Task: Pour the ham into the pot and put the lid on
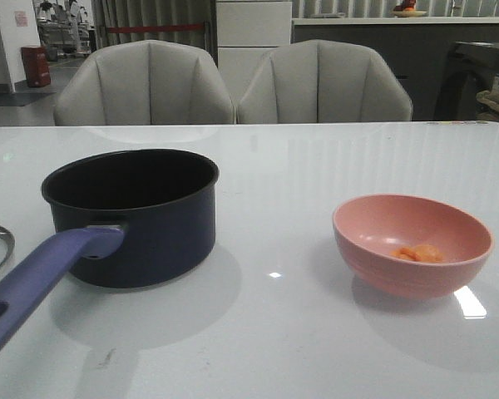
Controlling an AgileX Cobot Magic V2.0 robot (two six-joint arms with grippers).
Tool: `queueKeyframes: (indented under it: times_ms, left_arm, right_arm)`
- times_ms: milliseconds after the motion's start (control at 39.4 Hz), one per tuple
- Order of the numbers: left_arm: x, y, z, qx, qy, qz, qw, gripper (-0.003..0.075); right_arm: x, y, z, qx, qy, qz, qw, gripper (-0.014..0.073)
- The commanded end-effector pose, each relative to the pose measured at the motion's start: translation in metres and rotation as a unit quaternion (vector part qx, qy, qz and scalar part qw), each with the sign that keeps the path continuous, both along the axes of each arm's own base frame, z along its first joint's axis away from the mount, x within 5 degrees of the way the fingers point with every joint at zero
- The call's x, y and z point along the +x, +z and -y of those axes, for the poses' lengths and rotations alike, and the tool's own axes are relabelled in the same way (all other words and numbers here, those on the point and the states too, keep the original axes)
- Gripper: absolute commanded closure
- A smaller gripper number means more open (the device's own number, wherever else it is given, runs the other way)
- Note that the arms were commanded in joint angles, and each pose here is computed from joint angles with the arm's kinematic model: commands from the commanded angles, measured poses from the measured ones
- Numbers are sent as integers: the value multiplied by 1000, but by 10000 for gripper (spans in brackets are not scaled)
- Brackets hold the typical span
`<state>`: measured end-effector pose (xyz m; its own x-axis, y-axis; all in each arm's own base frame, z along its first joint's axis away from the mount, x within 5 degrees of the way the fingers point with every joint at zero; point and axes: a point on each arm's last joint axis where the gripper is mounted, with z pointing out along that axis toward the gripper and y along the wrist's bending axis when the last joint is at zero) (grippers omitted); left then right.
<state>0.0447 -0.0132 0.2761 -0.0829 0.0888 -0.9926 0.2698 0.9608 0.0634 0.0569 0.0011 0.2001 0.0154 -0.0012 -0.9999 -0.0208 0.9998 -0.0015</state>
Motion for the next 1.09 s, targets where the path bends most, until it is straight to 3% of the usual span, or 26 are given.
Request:
queueKeyframes:
  times_ms: [0,101,177,355,507,811,938,1065]
  left_arm:
    - [0,15,0,-13,-2,50,999,537]
    - [0,15,0,-13,-2,50,999,570]
    - [0,15,0,-13,-2,50,999,592]
    - [0,15,0,-13,-2,50,999,607]
    - [0,16,0,-13,-2,51,999,607]
    - [0,17,0,-16,-2,60,998,607]
    - [0,17,0,-16,-2,60,998,607]
    - [0,18,0,-16,-2,61,998,607]
  right_arm:
    - [-2,11,0,-1,1,80,997,455]
    - [-5,23,0,39,6,135,990,455]
    - [-6,31,0,52,8,134,990,455]
    - [5,58,0,50,2,21,999,455]
    - [23,77,-1,48,-3,-79,996,455]
    - [50,73,-1,47,-5,-110,993,447]
    - [66,75,-2,56,-6,-141,988,368]
    - [88,79,-4,93,-8,-203,975,230]
